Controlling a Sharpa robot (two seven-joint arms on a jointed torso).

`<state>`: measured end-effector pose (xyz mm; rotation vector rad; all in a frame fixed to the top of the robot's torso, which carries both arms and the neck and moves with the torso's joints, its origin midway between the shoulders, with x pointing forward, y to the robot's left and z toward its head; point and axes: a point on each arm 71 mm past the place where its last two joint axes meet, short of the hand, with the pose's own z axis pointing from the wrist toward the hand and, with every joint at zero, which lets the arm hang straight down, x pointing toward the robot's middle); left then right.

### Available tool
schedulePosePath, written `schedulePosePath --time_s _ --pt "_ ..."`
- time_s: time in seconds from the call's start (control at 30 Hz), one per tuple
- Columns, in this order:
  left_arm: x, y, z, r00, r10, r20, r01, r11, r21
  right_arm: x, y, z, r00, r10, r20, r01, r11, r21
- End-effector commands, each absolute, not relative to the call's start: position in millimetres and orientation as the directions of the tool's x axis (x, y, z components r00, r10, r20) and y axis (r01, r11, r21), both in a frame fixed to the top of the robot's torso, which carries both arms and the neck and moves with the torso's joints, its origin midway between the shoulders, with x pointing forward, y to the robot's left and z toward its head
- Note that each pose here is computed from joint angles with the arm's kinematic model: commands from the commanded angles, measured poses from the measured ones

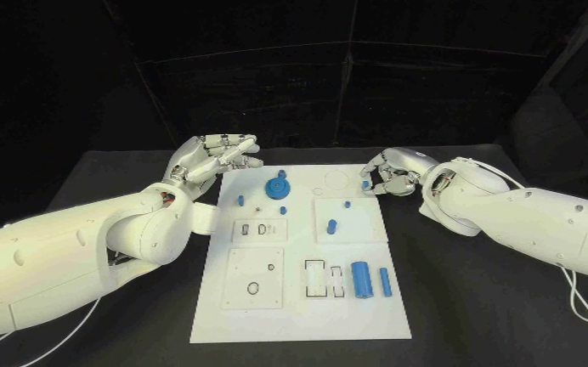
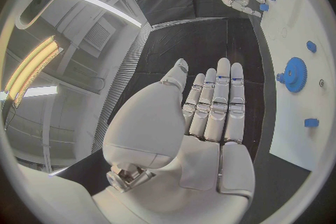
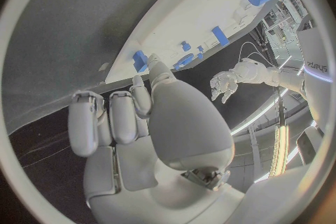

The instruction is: Assemble the parts on the task board

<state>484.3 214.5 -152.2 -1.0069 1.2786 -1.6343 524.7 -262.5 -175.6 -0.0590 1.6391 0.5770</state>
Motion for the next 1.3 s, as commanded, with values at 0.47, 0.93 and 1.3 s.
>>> schedulePosePath --time_s 0.47,0.93,1.3 --pt "484.2 213.2 -151.0 -0.367 -0.924 0.111 0.122 -0.166 -0.979 526.0 -261.6 -178.8 -0.184 0.254 -0.95 -0.357 0.883 0.305" --pt "484.1 213.5 -151.1 -0.366 -0.924 0.11 0.121 -0.164 -0.979 527.3 -260.5 -180.5 -0.195 0.248 -0.949 -0.355 0.884 0.304" --pt "484.1 213.9 -151.2 -0.365 -0.925 0.11 0.121 -0.164 -0.979 526.9 -257.9 -176.9 -0.15 0.278 -0.949 -0.355 0.881 0.314"
